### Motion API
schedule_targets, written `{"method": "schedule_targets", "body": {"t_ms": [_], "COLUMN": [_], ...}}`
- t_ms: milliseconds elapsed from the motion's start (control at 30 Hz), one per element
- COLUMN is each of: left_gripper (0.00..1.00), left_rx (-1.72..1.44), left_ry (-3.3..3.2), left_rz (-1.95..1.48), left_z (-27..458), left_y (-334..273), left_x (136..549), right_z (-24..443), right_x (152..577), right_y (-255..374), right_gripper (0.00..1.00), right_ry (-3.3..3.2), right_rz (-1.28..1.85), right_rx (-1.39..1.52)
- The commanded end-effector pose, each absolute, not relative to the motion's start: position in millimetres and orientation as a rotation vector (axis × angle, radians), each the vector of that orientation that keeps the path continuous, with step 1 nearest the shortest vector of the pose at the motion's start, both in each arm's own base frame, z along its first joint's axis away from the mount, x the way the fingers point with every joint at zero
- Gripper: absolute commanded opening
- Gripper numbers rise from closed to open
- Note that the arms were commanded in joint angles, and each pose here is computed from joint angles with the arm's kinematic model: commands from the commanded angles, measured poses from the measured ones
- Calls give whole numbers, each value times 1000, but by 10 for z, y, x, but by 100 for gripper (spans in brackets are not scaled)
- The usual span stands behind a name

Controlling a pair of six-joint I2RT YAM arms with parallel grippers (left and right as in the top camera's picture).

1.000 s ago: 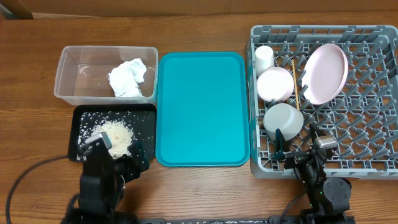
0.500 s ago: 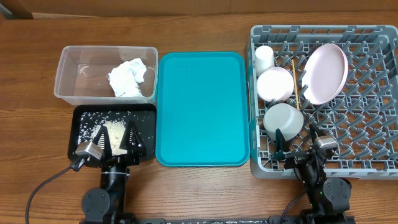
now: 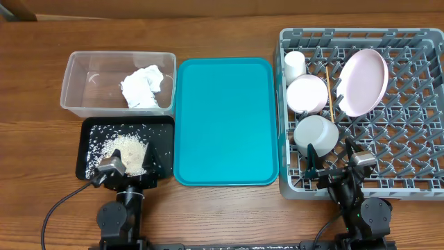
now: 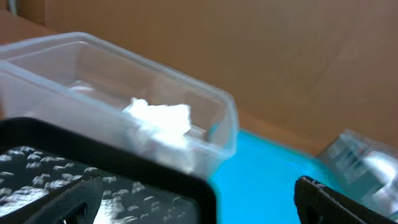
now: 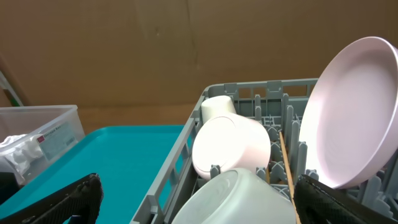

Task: Sort waste into correct bins and load items into the dishwasher

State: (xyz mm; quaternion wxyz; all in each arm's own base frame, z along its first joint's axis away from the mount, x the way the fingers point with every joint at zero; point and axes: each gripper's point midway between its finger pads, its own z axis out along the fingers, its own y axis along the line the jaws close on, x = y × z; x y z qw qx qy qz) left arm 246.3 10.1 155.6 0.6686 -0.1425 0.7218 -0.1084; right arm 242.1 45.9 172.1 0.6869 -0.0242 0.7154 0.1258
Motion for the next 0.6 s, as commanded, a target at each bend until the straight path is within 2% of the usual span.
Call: {"method": "schedule_targets", "body": {"t_ms": [0, 133, 567], "left_gripper": [100, 100, 100], "left_rx": [-50, 58, 88], "left_ry": [1643, 1643, 1642], "left_rz": [-43, 60, 5], "left_z": [1569, 1568, 1567], "left_y": [55, 58, -90], "left_x": [2460, 2460, 2459], "right_z": [1708, 1708, 1708], "right_x": [2424, 2424, 2424], "right_y": [439, 438, 439], "right_gripper": [100, 100, 100], "right_ry": [1597, 1597, 1597], "right_rz": [276, 276, 276], "right_rx": [-43, -42, -43]}}
